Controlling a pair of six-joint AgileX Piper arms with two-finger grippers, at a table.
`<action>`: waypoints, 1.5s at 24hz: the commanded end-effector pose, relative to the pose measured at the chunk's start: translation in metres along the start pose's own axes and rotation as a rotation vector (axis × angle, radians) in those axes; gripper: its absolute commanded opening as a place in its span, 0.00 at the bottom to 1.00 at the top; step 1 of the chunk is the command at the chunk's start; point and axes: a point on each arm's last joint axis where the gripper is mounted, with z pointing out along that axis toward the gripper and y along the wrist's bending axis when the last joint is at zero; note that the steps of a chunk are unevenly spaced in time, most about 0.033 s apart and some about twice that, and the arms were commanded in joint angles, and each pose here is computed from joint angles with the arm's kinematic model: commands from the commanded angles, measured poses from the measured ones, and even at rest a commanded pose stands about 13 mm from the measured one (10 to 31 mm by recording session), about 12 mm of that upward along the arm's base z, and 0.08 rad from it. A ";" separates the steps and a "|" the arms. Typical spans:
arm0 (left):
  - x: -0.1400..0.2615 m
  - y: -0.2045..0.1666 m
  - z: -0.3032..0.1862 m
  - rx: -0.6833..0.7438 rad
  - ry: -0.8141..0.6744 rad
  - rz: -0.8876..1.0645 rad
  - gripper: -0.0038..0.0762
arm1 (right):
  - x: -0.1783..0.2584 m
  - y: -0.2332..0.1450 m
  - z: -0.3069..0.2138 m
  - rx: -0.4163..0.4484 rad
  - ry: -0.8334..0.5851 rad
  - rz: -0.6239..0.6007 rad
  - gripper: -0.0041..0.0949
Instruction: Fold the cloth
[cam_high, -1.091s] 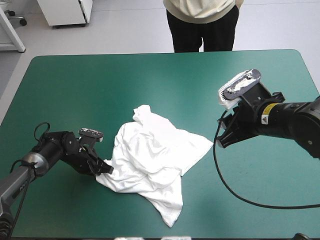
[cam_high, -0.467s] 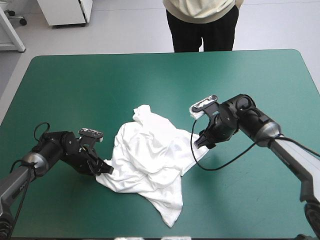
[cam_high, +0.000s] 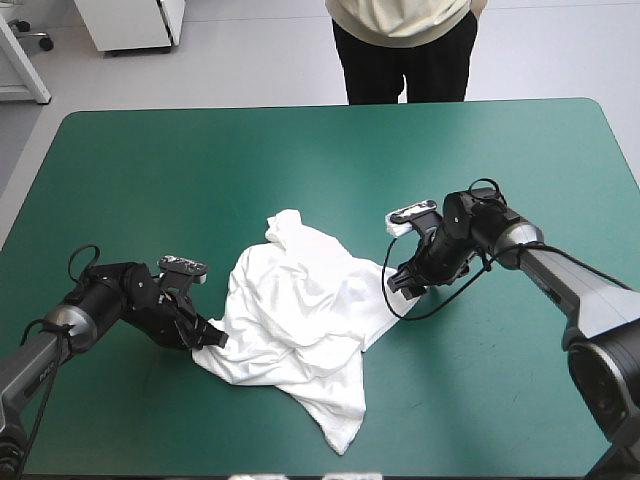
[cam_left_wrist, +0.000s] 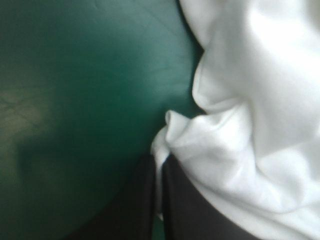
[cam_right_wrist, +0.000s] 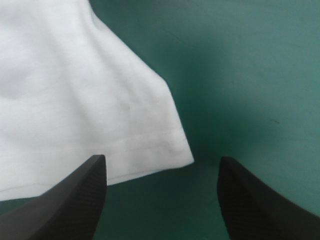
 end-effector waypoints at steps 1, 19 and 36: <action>-0.007 -0.004 -0.009 0.014 -0.065 -0.014 0.04 | -0.008 -0.003 0.004 -0.004 -0.020 -0.001 0.65; -0.009 -0.006 -0.038 -0.032 -0.248 0.009 0.04 | -0.012 0.028 -0.018 -0.055 -0.126 -0.105 0.02; 0.004 -0.043 -0.291 -0.290 -1.080 0.154 0.04 | 0.034 0.049 -0.308 0.141 -0.998 -0.202 0.02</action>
